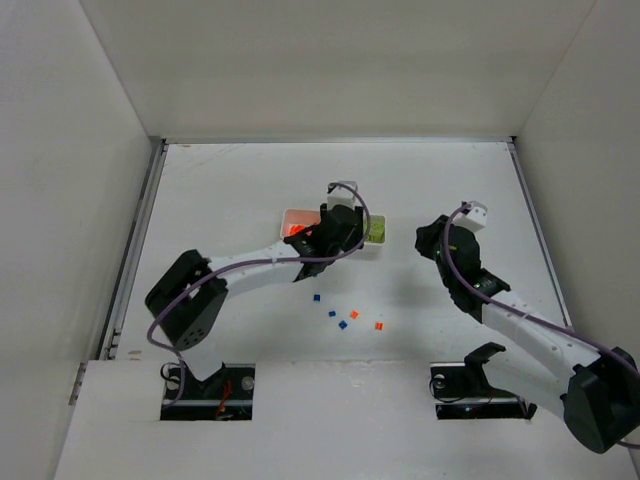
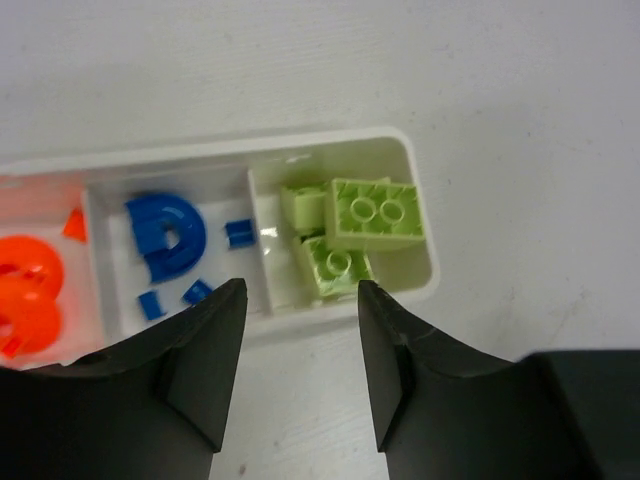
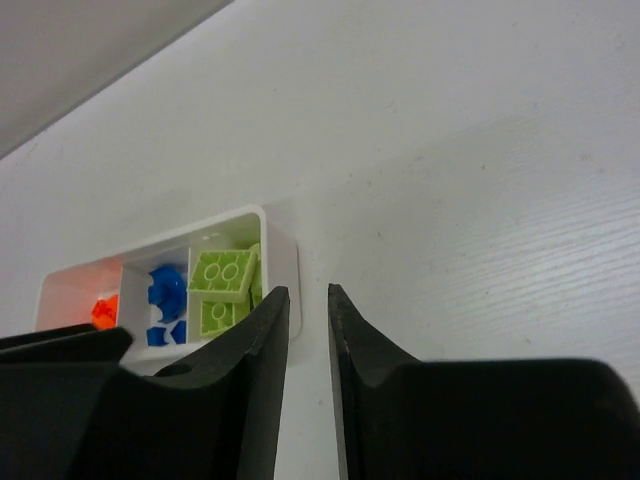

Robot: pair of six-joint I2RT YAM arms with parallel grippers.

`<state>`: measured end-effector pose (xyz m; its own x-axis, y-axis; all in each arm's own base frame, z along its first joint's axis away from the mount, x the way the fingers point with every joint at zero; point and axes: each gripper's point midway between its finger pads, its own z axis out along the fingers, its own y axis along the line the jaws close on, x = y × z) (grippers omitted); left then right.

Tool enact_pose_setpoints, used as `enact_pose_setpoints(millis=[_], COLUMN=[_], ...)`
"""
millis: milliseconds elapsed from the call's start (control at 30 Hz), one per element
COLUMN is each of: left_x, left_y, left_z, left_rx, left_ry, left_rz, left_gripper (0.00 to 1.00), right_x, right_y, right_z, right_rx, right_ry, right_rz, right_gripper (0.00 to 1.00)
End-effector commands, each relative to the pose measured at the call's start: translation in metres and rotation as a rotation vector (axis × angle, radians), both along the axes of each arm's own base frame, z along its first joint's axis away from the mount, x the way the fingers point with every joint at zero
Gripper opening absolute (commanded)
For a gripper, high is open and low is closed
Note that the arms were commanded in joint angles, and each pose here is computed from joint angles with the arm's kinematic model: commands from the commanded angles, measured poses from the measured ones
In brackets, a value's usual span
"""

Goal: Sort the legos into containers by color

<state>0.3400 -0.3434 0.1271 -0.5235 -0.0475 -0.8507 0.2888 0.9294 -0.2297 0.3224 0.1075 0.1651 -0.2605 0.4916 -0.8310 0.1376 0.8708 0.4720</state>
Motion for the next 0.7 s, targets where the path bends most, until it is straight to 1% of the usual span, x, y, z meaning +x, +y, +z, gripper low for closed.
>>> enact_pose_setpoints(millis=[0,100,200,233,267,300,400,500,667], left_x=[-0.019,-0.051,-0.08,-0.1,-0.107,-0.113,-0.124,-0.125,-0.118], left_y=[0.024,0.048,0.057,0.059,0.06,0.06,0.06,0.067,0.094], left_z=[0.038,0.028,0.015,0.002,-0.002,-0.008,-0.022,-0.032,-0.026], left_rx=[-0.053,-0.055,-0.067,-0.052,-0.045,-0.033,-0.012,-0.007,-0.041], left_ry=[-0.077,-0.064,-0.036,-0.007,0.007,0.02,0.037,0.045,0.018], left_rz=[0.028,0.025,-0.011,-0.044,-0.053,-0.063,-0.077,-0.05,0.022], left_gripper=[0.44,0.36,0.33,0.33,0.33,0.33,0.34,0.34,0.36], right_x=[-0.007,-0.034,-0.066,-0.089,-0.099,-0.108,-0.133,-0.152,-0.165], right_y=[0.019,0.049,0.069,0.075,0.078,0.08,0.086,0.096,0.104], right_z=[-0.012,-0.031,-0.052,-0.064,-0.066,-0.068,-0.077,-0.088,-0.109], right_rx=[-0.02,-0.024,-0.058,-0.061,-0.058,-0.058,-0.088,-0.121,-0.14], right_ry=[0.044,0.117,0.214,0.286,0.315,0.342,0.426,0.487,0.562], right_rz=[0.062,0.158,0.24,0.263,0.273,0.284,0.324,0.371,0.368], right_gripper=[0.24,0.23,0.28,0.41,0.46,0.49,0.51,0.5,0.5])
